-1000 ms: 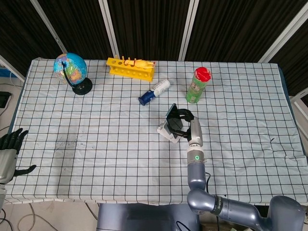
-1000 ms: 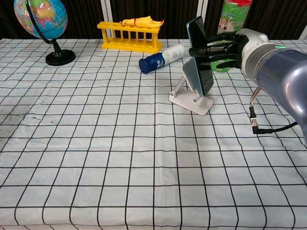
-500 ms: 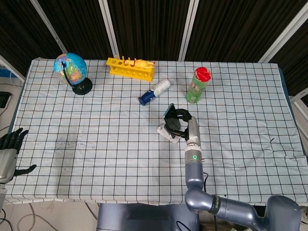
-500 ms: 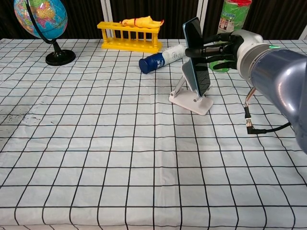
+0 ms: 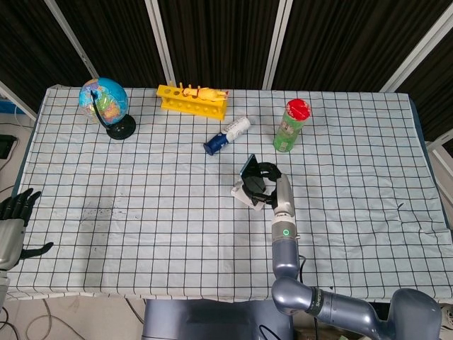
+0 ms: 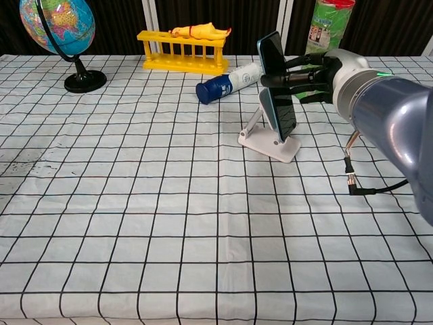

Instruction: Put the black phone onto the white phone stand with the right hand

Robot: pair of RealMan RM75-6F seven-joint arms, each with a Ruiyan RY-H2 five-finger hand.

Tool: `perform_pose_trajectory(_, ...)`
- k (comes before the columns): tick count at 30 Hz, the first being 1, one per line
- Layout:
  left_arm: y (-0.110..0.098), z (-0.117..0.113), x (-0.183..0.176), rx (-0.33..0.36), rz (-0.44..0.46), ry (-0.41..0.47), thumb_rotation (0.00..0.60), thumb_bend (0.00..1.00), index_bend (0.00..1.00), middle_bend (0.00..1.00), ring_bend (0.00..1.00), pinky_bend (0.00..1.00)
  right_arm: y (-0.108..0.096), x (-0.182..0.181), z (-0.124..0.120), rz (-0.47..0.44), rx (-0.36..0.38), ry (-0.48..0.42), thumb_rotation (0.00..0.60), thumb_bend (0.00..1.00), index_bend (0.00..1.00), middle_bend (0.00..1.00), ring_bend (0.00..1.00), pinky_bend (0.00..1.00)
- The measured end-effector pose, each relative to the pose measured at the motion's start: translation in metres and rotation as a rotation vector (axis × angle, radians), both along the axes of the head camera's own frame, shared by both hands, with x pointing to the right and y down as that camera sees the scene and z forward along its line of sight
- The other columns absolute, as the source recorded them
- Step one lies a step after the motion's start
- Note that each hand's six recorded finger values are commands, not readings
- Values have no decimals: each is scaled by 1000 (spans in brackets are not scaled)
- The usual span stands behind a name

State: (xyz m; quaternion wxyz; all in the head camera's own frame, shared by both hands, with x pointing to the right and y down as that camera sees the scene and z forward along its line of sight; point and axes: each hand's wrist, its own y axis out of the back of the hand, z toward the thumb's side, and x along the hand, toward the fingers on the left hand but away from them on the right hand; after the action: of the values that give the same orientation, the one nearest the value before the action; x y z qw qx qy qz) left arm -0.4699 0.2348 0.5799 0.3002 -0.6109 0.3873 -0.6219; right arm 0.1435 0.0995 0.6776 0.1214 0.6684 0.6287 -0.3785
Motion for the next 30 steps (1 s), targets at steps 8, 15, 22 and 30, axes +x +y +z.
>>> perform_pose_trajectory(8,0,0,0,1,-2,-2,600,0,0,0,0,0,0,-2,1,-19,10,5,600,386,632,650,496,192)
perform_pose_trajectory(15,-1,-1,-1,12,-6,-7,600,0,0,0,0,0,2,-4,0,-35,18,1,600,307,532,557,398,183)
perform_pose_trajectory(22,-1,-1,-1,16,-9,-7,600,0,0,0,0,0,3,-6,0,-41,22,-6,600,276,486,510,356,183)
perform_pose_trajectory(30,-1,-1,-1,15,-11,-7,600,0,0,0,0,0,3,-7,0,-50,19,-8,600,258,468,493,335,183)
